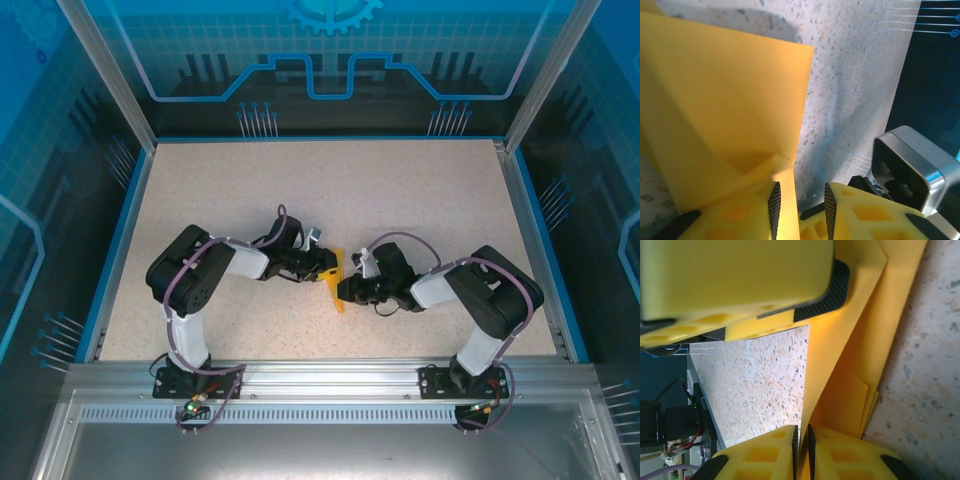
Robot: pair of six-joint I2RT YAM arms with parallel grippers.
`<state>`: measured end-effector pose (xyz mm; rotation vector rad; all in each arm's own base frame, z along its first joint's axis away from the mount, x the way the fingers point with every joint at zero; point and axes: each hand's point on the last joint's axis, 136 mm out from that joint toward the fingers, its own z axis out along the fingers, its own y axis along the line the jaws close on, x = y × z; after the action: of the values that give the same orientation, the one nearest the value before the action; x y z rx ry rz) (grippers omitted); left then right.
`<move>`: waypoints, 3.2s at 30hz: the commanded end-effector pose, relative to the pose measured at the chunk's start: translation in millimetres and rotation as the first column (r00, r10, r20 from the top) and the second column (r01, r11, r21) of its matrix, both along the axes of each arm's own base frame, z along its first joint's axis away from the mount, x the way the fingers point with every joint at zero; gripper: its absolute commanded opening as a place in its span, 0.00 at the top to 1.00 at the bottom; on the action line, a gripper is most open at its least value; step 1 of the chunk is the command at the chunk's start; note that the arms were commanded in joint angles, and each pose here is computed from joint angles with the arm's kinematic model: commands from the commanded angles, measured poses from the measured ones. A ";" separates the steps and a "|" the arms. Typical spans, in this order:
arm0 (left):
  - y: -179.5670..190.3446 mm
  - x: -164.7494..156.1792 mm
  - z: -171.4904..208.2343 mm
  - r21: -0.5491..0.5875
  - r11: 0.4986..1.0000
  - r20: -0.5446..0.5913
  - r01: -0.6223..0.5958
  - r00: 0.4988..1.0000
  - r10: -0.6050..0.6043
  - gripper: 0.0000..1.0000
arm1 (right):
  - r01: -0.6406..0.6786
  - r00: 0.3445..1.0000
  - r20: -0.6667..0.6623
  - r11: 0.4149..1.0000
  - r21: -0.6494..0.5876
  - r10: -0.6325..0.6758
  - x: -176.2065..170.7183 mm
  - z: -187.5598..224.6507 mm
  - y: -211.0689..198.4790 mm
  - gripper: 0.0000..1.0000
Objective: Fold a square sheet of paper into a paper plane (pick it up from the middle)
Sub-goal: Fold the wing for the fifth time at the center of the table.
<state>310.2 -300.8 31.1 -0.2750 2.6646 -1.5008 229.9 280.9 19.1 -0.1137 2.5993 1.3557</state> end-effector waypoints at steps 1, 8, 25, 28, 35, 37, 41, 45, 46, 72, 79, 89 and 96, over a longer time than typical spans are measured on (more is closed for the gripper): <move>0.2 -7.4 -10.0 0.025 0.999 -0.012 0.032 0.999 -0.032 0.68 | 0.040 0.999 -0.032 0.991 -0.129 -0.045 -4.0 -20.7 -12.1 0.82; 2.3 -9.6 -15.0 0.041 0.998 -0.019 0.040 0.999 -0.040 0.68 | 0.039 0.999 -0.011 0.989 -0.146 -0.041 -7.4 -4.7 -11.9 0.80; 2.4 -8.7 -17.0 0.051 0.998 -0.038 0.036 0.999 -0.034 0.69 | -0.036 0.999 -0.045 0.980 -0.198 0.027 -26.7 -1.9 -4.3 0.89; 2.8 -9.3 -18.7 0.055 0.998 -0.043 0.033 0.999 -0.031 0.69 | -0.044 0.998 -0.050 0.980 -0.194 0.035 -29.7 -0.6 -3.9 0.88; 2.2 -9.9 -18.7 0.054 0.998 -0.044 0.036 0.998 -0.034 0.69 | -0.053 0.998 -0.040 0.982 -0.183 0.046 -33.3 9.4 -2.5 0.86; 2.2 -9.5 -18.5 0.053 0.998 -0.043 0.037 0.998 -0.035 0.69 | -0.049 0.999 -0.033 0.981 -0.187 0.044 -32.1 11.1 -2.6 0.86; 1.4 -10.9 -18.7 0.052 0.998 -0.046 0.042 0.998 -0.039 0.69 | -0.049 0.998 -0.038 0.981 -0.189 0.043 -30.6 9.4 -1.0 0.88; 1.4 -12.0 -19.8 0.055 0.998 -0.051 0.044 0.998 -0.041 0.69 | -0.073 0.997 -0.052 0.980 -0.185 0.064 -35.0 4.6 2.2 0.92; 1.2 -11.5 -19.6 0.055 0.998 -0.050 0.043 0.998 -0.041 0.69 | -0.076 0.996 -0.061 0.978 -0.194 0.065 -35.9 1.8 1.6 0.92; 2.6 -13.5 -26.4 0.075 0.996 -0.078 0.046 0.996 -0.040 0.70 | -0.059 0.988 -0.155 0.967 -0.250 0.020 -49.7 -10.2 -0.9 0.84; 1.7 -13.7 -27.1 0.074 0.996 -0.080 0.049 0.996 -0.043 0.70 | -0.067 0.986 -0.165 0.966 -0.248 0.026 -52.7 -9.9 -1.4 0.89; 3.0 -14.0 -30.0 0.082 0.996 -0.093 0.043 0.995 -0.035 0.71 | -0.126 0.960 -0.281 0.884 -0.450 -0.006 -77.9 -52.1 -25.7 0.91; 5.6 -17.3 -34.5 0.096 0.994 -0.108 0.045 0.994 -0.034 0.72 | -0.085 0.970 -0.242 0.888 -0.453 -0.030 -71.2 -41.3 -26.8 0.86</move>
<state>307.9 -303.7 26.6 -0.2536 2.7121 -1.4866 189.6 291.3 8.7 -0.1207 2.9112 1.0184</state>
